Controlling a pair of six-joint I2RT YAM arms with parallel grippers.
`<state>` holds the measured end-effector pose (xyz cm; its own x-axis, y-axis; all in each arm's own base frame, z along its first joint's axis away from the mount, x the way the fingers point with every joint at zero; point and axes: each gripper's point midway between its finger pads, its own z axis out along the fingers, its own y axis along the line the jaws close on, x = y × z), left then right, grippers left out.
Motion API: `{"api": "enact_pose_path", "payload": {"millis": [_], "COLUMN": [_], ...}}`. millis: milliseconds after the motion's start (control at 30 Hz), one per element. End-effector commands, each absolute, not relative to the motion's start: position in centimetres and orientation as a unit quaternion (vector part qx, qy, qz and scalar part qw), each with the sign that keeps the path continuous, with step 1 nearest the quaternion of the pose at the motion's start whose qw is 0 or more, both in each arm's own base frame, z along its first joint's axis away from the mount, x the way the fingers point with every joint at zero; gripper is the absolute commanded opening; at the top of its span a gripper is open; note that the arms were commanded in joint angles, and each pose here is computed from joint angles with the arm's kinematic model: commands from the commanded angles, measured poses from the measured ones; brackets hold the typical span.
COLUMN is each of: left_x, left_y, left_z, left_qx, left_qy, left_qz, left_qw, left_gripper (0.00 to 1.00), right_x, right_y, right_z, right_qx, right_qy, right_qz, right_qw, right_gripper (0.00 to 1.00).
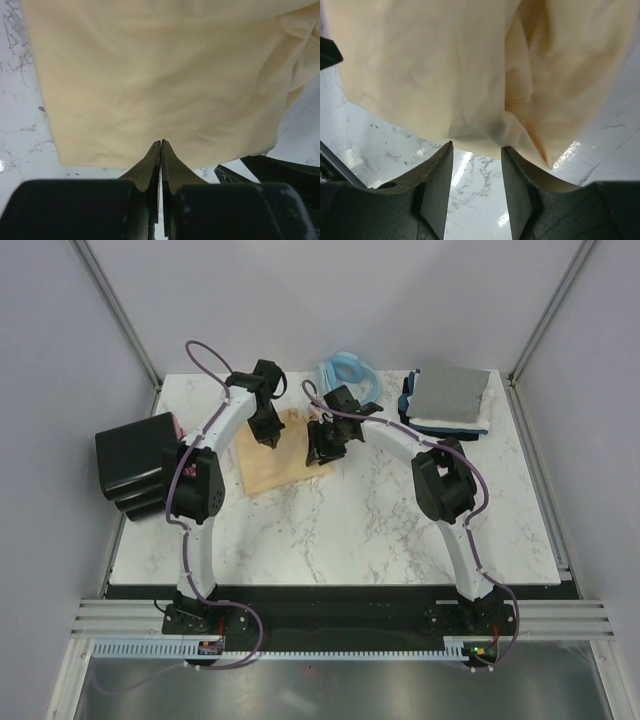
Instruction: Fold and stack the t-shirts
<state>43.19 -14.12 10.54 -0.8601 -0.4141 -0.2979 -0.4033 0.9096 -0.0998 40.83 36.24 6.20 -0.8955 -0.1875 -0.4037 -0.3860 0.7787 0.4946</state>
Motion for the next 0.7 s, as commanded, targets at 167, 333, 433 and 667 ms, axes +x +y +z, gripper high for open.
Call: {"api": "enact_pose_path", "payload": {"millis": [167, 333, 433, 667], "left_x": [42.0, 41.6, 41.1, 38.5], "left_y": [-15.9, -16.9, -17.1, -16.9], "left_z": [6.5, 5.3, 4.7, 3.1], "left_qx": [-0.172, -0.163, -0.161, -0.146], "left_qy": [0.978, 0.981, 0.983, 0.988], "left_qz": [-0.005, -0.009, -0.007, 0.017], "left_qw": [0.119, 0.100, 0.089, 0.051], "left_gripper": [0.02, 0.02, 0.02, 0.02], "right_x": [42.8, 41.4, 41.6, 40.8], "right_y": [35.7, 34.0, 33.5, 33.3], "right_z": [9.1, 6.1, 6.4, 2.0], "right_qx": [-0.177, -0.177, -0.171, -0.179], "right_qy": [0.919, 0.937, 0.937, 0.952], "right_qz": [0.273, 0.253, 0.243, 0.213], "right_qw": [0.221, 0.161, 0.184, 0.125], "right_gripper": [0.52, 0.46, 0.50, 0.47]}}
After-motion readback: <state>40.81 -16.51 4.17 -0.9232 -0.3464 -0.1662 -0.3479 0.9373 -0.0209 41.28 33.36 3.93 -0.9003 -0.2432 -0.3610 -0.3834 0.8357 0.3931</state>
